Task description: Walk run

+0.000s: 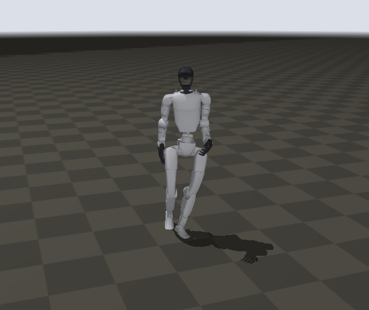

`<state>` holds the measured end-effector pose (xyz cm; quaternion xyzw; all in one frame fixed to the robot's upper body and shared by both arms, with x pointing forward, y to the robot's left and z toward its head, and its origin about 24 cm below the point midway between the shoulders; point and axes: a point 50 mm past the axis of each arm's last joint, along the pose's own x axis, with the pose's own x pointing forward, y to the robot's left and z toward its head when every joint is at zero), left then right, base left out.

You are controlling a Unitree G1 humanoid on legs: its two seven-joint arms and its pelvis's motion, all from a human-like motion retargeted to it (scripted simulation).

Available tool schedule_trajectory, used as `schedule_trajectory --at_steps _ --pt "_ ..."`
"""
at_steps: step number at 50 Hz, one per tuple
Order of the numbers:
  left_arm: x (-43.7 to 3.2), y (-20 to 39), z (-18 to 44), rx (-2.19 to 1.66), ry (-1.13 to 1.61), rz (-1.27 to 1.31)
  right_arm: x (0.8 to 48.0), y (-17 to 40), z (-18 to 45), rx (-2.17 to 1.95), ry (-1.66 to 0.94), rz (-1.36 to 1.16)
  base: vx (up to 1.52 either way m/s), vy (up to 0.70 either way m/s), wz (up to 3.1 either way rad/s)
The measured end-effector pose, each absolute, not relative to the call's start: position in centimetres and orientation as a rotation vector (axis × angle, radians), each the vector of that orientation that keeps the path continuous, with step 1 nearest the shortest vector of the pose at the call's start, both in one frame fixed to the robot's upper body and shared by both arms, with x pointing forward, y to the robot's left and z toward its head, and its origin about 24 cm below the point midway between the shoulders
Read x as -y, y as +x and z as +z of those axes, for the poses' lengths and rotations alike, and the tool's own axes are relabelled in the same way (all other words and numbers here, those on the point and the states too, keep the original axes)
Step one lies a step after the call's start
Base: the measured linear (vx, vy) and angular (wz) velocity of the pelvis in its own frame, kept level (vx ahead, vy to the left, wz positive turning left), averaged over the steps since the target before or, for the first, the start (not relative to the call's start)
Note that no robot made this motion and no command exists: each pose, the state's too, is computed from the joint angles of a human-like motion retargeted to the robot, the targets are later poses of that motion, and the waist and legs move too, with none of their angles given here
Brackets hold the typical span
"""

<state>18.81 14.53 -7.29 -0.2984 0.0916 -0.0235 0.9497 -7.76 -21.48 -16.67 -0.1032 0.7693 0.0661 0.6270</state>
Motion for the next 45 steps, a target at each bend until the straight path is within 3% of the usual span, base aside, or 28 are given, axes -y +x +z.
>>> schedule_trajectory --at_steps 6,12,17,21,27,38,45 --pt "-14.6 19.4 -7.0 -0.173 -0.600 -0.073 18.8 -13.9 -15.2 -1.943 -0.124 0.348 0.61 -0.15 2.36" --pt "-15.4 17.4 -8.2 -0.215 -0.612 0.020 20.1 -13.9 -15.0 -1.981 -0.288 0.581 0.66 -0.21 1.39" --pt "-16.0 14.9 -9.7 -0.268 -0.637 0.113 23.0 -11.4 -15.3 -1.961 -0.446 0.484 0.76 -0.19 1.39" --pt "-15.1 13.5 -10.7 -0.337 -0.647 0.095 24.1 -9.4 -15.6 -1.964 -0.340 0.259 0.87 -0.33 1.66" --pt "-12.7 14.4 -10.4 -0.336 -0.695 -0.005 25.6 -2.5 -16.4 -1.709 -0.172 0.021 0.64 -0.26 1.94" --pt "-12.9 16.3 -8.4 -0.219 -0.643 -0.117 27.0 17.1 -12.7 -1.166 -0.488 -0.005 0.57 -0.20 0.53" --pt "-13.8 17.0 -7.5 -0.159 -0.610 -0.109 25.9 23.2 -9.4 -0.846 -0.528 -0.043 0.64 -0.14 0.94"
